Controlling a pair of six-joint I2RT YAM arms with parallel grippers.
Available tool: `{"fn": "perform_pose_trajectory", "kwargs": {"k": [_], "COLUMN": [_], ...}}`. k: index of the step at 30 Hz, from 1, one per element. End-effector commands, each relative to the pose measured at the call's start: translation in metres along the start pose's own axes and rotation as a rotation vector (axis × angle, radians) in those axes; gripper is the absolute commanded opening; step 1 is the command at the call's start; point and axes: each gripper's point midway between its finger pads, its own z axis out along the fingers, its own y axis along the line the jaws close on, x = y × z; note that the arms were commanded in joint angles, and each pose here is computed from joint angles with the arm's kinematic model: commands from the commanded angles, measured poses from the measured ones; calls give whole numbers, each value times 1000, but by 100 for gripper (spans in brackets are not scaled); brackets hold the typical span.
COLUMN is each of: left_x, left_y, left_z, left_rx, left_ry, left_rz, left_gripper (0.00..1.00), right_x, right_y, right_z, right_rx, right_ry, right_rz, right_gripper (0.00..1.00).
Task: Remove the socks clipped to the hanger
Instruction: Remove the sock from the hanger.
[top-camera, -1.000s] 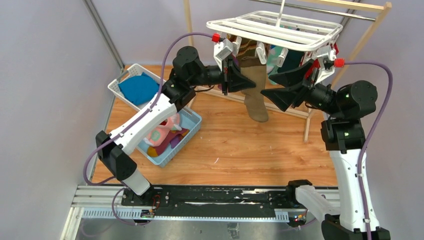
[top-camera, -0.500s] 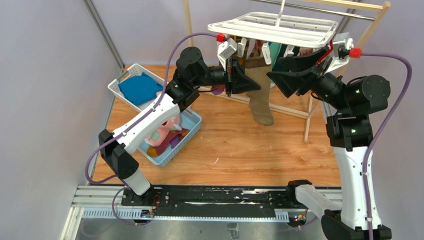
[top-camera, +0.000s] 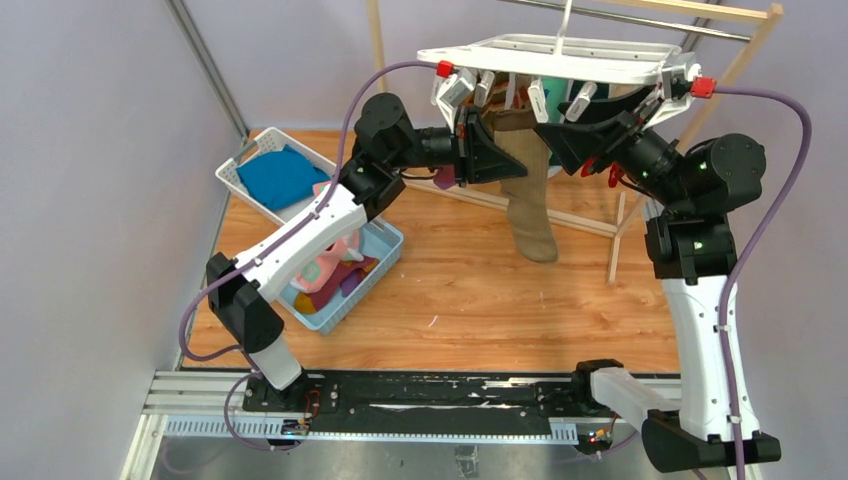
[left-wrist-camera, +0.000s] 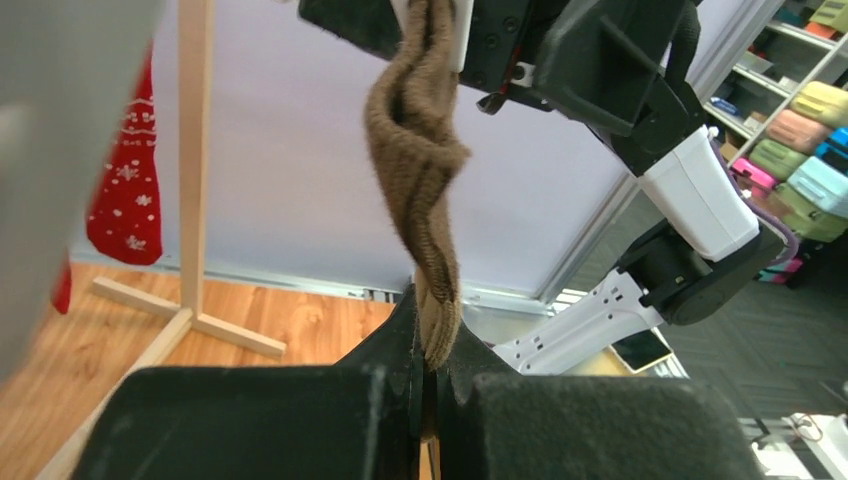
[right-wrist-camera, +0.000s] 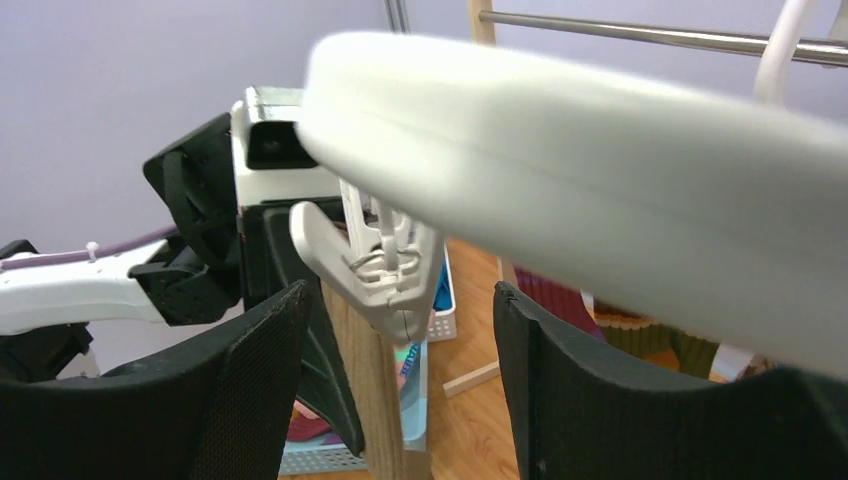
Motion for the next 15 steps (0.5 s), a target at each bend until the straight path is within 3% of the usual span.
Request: {"fn": "perform_pose_trajectory", "kwargs": {"k": [1, 15], "left_x": [-8, 2], "left_y": [-11, -8], "left_z": [5, 10], "left_rx": [49, 54], "left_ry": [-13, 3], "left_rz": [-2, -21], "left_gripper": [0, 0], "right_x": [-14, -28], "right_y": [16, 17], "right_z": [0, 14], "right_rx": [-57, -132], "right_ry": [-65, -149], "right_rz": [3, 54], "right_gripper": [67, 63]}}
